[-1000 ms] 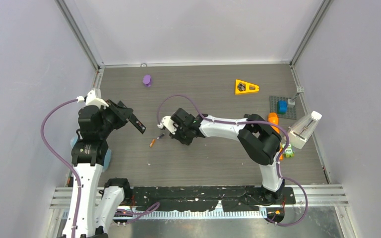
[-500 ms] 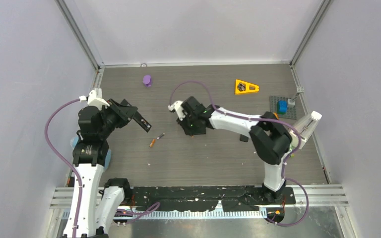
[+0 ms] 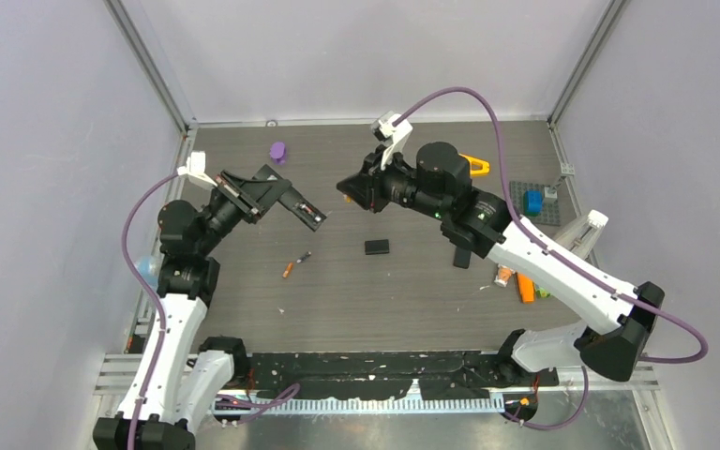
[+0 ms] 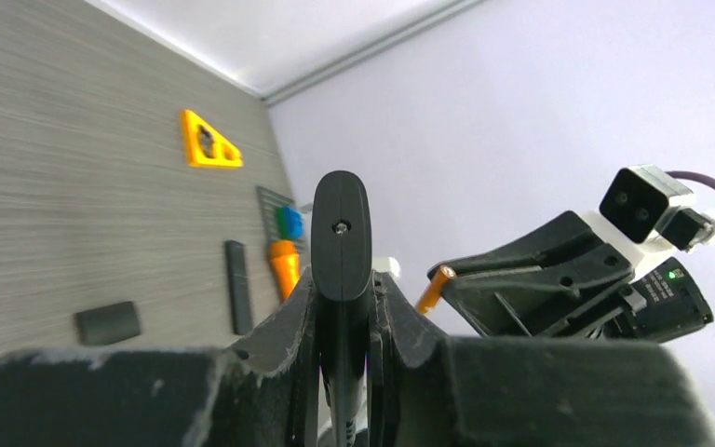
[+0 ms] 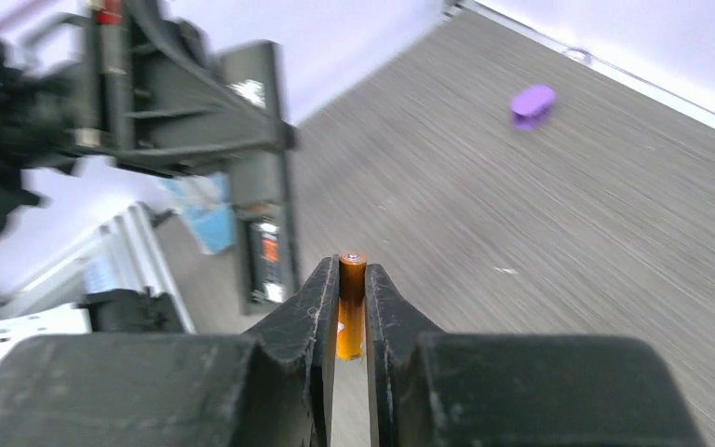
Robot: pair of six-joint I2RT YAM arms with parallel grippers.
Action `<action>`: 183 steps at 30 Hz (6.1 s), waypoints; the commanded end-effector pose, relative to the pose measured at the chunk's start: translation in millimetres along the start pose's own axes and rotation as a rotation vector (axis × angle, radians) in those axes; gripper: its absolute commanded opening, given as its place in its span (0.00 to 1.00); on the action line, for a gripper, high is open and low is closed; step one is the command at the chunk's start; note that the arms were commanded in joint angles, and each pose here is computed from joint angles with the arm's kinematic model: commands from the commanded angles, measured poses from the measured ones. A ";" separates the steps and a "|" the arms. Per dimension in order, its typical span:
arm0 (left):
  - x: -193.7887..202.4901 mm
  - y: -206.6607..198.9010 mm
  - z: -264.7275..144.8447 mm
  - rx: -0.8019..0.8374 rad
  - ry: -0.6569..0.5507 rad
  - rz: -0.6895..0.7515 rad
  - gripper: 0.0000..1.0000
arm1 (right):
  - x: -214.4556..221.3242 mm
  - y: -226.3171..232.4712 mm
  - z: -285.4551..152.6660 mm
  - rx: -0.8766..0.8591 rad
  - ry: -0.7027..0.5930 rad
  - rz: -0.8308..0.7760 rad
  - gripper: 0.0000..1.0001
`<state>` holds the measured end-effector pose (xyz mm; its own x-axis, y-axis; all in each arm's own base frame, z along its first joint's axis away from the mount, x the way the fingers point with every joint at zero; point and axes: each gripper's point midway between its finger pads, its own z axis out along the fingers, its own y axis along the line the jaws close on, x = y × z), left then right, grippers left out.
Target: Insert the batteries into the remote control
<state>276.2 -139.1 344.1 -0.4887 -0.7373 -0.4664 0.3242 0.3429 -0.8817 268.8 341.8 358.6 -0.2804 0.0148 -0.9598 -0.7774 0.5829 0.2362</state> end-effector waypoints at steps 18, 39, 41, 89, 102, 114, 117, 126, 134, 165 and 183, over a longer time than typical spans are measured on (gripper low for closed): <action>2.6 -59.0 -5.3 0.250 0.026 -0.145 0.00 | -33.7 101.0 9.8 -0.188 -0.053 -0.094 0.08; 7.6 -57.4 -6.1 0.251 0.051 -0.138 0.00 | -31.3 87.5 22.0 -0.116 -0.072 -0.132 0.09; 7.1 -58.8 -6.2 0.256 0.051 -0.141 0.00 | -27.6 86.8 24.2 -0.115 -0.065 -0.140 0.09; 10.4 -48.9 -6.5 0.229 0.052 -0.221 0.00 | -33.7 82.2 6.6 -0.056 -0.036 -0.060 0.77; 5.6 -43.7 -0.8 0.221 0.027 -0.184 0.00 | -20.0 46.4 -7.8 -0.025 0.043 0.697 0.96; 6.7 -34.6 3.2 0.193 0.032 -0.207 0.00 | -7.8 62.0 12.1 -0.126 0.062 0.951 0.96; 7.9 -33.2 2.9 0.191 0.035 -0.211 0.00 | -7.5 65.5 17.2 -0.141 0.076 0.964 0.95; 9.6 -33.2 3.6 0.197 0.048 -0.194 0.00 | 7.6 80.1 34.1 -0.172 0.180 0.987 0.96; 12.9 -29.7 3.4 0.194 0.058 -0.171 0.00 | 11.4 83.4 40.8 -0.188 0.204 1.010 0.96; 9.5 -36.4 2.0 0.223 0.037 -0.096 0.00 | 37.7 89.5 49.7 -0.223 0.308 1.150 0.51; -3.7 -41.9 3.2 0.228 -0.019 -0.233 0.00 | 45.6 92.3 46.5 -0.254 0.327 1.133 0.32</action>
<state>273.3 -156.0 351.0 -0.5936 -0.7702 -0.2333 0.2824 0.0722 -0.9566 219.6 435.4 327.6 -0.9705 0.2137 -0.1117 -0.0665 0.2079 0.9759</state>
